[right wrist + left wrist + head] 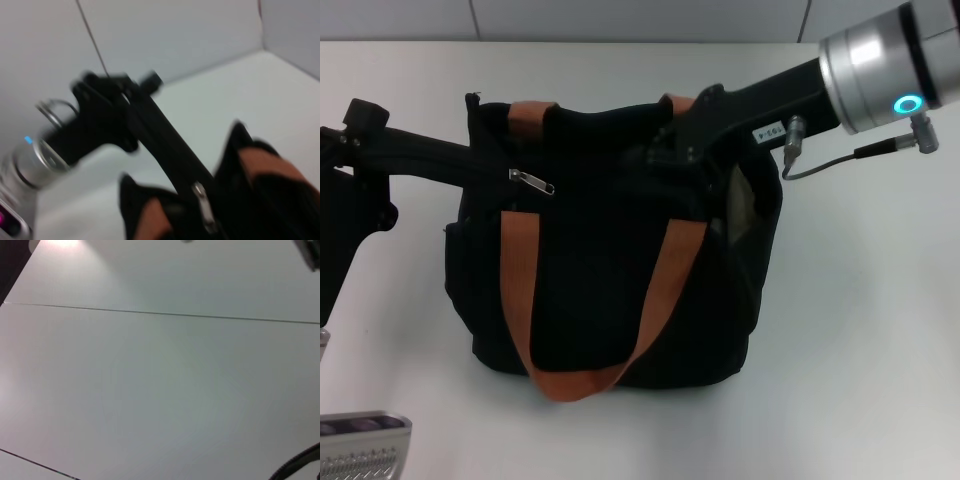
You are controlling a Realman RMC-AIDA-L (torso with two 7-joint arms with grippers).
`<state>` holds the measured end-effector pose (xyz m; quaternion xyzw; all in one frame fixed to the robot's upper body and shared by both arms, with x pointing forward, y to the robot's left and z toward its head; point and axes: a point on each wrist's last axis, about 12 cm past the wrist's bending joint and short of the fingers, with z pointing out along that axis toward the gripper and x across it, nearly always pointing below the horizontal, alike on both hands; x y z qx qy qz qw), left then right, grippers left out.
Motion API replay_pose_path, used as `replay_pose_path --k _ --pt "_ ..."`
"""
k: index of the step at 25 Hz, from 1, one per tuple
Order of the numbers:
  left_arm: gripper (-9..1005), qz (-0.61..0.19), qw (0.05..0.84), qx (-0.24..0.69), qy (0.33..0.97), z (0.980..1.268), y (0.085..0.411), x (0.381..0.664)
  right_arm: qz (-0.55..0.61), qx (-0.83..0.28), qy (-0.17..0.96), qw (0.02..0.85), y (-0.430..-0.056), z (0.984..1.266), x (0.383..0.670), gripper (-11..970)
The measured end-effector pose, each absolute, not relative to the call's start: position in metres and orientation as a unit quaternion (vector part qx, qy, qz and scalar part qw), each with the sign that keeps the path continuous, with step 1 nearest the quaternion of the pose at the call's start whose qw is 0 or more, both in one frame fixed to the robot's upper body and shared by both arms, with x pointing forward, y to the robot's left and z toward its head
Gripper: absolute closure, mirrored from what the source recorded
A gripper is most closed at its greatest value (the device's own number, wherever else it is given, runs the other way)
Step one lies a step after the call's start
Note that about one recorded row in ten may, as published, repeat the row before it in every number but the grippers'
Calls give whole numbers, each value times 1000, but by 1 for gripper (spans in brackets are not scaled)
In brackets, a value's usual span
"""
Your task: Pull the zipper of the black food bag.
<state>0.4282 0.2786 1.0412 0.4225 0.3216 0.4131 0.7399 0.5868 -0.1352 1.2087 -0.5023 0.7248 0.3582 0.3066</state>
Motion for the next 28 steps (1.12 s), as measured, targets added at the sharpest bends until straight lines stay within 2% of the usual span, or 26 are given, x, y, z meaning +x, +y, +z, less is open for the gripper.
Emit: replay_pose_path --k 3,9,15,20,28 --pt "927 410 741 424 321 1041 277 428 383 -505 706 315 -130 1216 585 950" --pt "927 411 734 429 330 1038 278 425 358 -542 699 300 -101 1215 587 945" --pt "926 413 716 441 350 1030 282 419 341 -543 710 290 -78 1209 601 786" --pt "926 415 704 448 364 1026 286 416 328 -551 712 287 -65 1204 604 706" --pt "925 415 708 446 358 1028 285 417 316 -560 713 280 -52 1199 606 710"
